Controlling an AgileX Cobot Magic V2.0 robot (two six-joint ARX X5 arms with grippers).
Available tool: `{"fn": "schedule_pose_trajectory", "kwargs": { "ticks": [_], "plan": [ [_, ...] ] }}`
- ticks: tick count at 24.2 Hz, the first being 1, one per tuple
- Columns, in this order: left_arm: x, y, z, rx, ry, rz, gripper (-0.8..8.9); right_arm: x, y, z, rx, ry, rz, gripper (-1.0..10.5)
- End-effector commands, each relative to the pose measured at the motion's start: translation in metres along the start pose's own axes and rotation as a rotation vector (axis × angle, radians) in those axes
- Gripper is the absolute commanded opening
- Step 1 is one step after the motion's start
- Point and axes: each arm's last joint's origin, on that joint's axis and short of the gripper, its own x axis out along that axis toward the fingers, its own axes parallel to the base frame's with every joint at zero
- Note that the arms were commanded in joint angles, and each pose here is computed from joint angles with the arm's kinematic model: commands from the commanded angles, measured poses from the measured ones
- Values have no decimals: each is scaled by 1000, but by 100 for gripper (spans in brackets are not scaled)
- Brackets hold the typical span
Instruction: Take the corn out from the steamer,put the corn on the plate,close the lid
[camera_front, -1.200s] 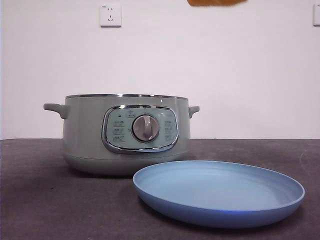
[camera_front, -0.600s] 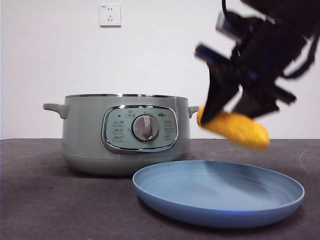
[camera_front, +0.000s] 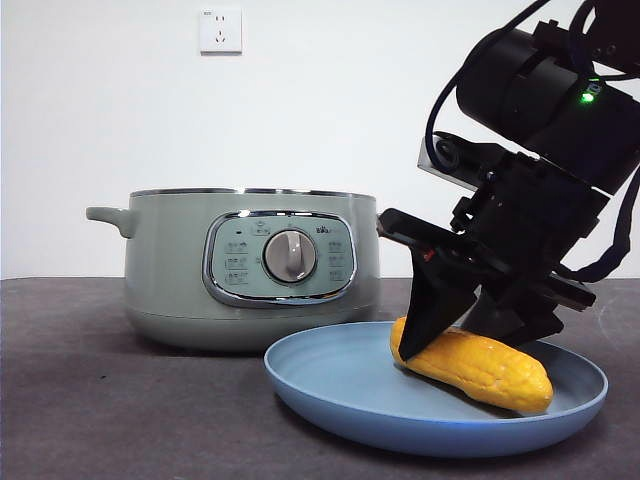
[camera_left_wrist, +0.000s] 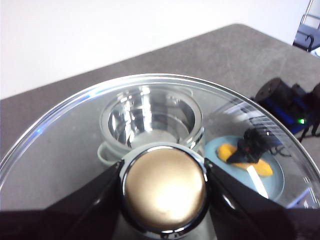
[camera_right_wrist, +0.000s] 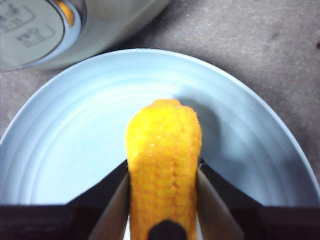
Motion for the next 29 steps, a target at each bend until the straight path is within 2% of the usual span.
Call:
{"fn": "schedule_pose_trajectory", "kwargs": {
  "ticks": [1, 4, 5, 8, 12, 15, 19, 29],
  "plan": [
    [6, 1, 10, -5, -61, 0, -9, 7, 0, -10, 7, 53, -5, 192],
    [33, 3, 16, -5, -63, -6, -8, 3, 2, -8, 3, 38, 2, 568],
    [44, 4, 18, -3, -74, -7, -8, 0, 4, -7, -1, 32, 7, 624],
    [79, 6, 18, -22, -81, -30, -8, -19, 8, -1, -14, -19, 20, 634],
    [137, 11, 23, -17, -78, -30, -9, -69, 18, 5, -33, -141, 52, 633],
    [186, 15, 28, 6, -69, -31, -9, -113, 23, 0, -46, -230, 74, 631],
    [231, 18, 26, 29, -44, -38, -9, -148, 24, -12, -53, -287, 84, 630],
    [305, 23, 18, 39, -107, -56, -9, -197, 20, -45, -49, -354, 58, 630]
  ]
}}
